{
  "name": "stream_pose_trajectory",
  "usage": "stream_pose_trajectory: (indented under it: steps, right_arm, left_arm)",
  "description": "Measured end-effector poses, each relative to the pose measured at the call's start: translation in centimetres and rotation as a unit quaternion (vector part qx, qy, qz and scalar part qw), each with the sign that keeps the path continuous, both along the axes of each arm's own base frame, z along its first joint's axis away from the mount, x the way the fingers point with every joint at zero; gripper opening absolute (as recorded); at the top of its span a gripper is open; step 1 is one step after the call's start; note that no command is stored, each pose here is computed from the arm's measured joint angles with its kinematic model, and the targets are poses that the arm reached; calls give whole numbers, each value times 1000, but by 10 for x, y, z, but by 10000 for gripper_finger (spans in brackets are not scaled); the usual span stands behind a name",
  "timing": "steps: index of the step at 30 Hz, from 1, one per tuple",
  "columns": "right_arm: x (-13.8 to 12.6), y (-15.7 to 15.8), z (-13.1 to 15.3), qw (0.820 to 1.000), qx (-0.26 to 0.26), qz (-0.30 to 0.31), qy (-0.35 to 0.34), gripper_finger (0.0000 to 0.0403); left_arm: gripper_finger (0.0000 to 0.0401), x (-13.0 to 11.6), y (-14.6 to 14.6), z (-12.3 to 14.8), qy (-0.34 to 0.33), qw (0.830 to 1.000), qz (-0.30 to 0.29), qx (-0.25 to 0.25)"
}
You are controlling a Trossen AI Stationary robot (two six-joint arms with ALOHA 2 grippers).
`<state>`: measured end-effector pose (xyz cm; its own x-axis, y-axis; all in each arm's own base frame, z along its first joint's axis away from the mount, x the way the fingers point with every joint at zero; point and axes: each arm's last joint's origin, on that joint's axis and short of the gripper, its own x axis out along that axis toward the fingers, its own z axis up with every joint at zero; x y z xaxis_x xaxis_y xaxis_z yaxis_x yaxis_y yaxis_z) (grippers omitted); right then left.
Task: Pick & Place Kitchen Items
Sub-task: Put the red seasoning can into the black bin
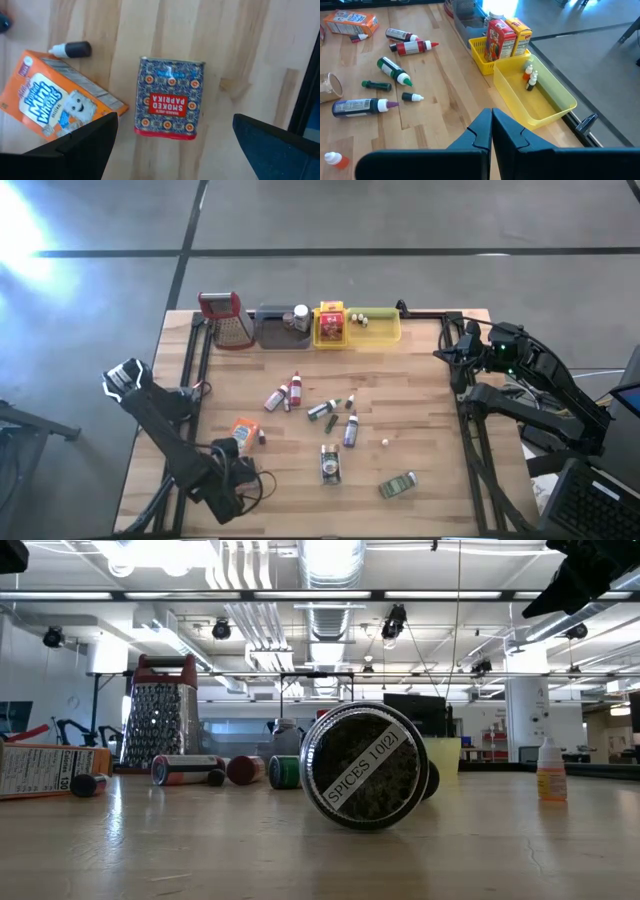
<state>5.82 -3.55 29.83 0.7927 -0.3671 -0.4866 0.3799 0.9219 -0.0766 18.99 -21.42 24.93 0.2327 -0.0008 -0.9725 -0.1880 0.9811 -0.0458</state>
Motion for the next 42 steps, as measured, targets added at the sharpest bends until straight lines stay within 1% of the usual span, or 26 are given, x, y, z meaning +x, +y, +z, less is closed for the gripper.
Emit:
stream_pose_trajectory:
  steps: [12,23,29,32,37,42]
  right_arm:
    - [0,0,0,1000,0,0,0,8]
    - [0,0,0,1000,0,0,0,8]
    - [0,0,0,1000,0,0,0,8]
    - [0,0,0,1000,0,0,0,8]
    - [0,0,0,1000,0,0,0,8]
    - [0,0,0,1000,0,0,0,8]
  left_arm:
    - [399,1,-1,-2,1,1000,5,-4]
    - [399,4,-5,-21,31,999,6,16]
    - [399,8,-5,-28,62,998,13,4]
    - [399,9,-3,-31,62,998,11,2]
    - [399,12,2,-44,60,998,7,-5]
    - [399,15,5,-52,63,998,11,-20]
